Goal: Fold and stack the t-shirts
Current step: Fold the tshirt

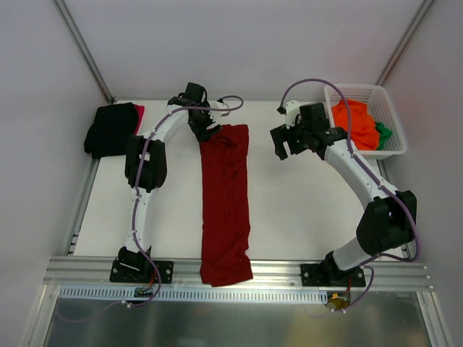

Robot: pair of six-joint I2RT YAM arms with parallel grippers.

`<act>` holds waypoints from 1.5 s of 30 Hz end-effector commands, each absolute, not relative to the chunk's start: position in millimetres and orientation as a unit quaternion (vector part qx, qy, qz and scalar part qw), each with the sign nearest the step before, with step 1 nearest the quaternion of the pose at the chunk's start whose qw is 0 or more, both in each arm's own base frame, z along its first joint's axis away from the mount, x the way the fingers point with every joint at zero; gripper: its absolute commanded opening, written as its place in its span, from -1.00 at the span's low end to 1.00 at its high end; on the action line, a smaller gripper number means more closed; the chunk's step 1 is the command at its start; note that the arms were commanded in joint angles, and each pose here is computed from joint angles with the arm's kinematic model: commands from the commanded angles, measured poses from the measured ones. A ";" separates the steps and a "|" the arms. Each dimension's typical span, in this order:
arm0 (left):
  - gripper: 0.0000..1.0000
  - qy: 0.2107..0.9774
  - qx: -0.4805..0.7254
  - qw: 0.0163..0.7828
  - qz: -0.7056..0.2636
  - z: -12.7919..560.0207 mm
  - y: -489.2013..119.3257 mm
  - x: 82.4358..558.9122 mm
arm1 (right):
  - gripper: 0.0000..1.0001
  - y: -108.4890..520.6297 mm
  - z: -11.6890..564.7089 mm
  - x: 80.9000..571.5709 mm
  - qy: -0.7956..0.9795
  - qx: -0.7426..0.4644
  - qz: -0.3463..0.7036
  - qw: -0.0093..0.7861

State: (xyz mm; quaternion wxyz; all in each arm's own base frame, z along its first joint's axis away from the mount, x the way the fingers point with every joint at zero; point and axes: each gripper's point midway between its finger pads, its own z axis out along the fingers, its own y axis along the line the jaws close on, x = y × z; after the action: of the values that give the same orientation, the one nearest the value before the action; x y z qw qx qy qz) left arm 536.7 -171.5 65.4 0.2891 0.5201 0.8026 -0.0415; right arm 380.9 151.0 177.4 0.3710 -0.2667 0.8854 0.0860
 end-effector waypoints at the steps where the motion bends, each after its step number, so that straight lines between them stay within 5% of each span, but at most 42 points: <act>1: 0.59 0.796 0.519 0.310 -0.021 82.5 -170.7 548.2 | 0.79 152.1 186.1 384.1 0.880 -0.260 0.096 0.386; 7: 0.12 0.799 0.527 0.289 -0.025 64.4 -168.7 540.0 | 0.79 153.4 185.8 384.2 0.880 -0.260 0.099 0.384; 11: -0.71 0.800 0.530 0.281 -0.030 62.7 -168.3 535.2 | 0.79 153.2 185.3 384.5 0.881 -0.259 0.098 0.383; 14: -1.00 0.800 0.528 0.282 -0.029 64.7 -168.7 535.1 | 0.79 153.0 186.3 384.4 0.881 -0.258 0.098 0.384; 36: -1.00 0.777 0.496 0.381 -0.068 133.6 -237.3 556.0 | 0.79 153.8 182.4 383.0 0.882 -0.261 0.101 0.379; 45: -1.00 0.772 0.531 0.347 -0.023 89.1 -260.7 556.1 | 0.79 156.1 184.9 381.4 0.880 -0.265 0.106 0.380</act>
State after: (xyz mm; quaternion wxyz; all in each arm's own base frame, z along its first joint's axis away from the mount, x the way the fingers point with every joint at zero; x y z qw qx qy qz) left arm 549.9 -261.8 110.3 0.3625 0.5251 0.7683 -0.0503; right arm 379.6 153.8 177.5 0.3698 -0.2695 0.8840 0.0954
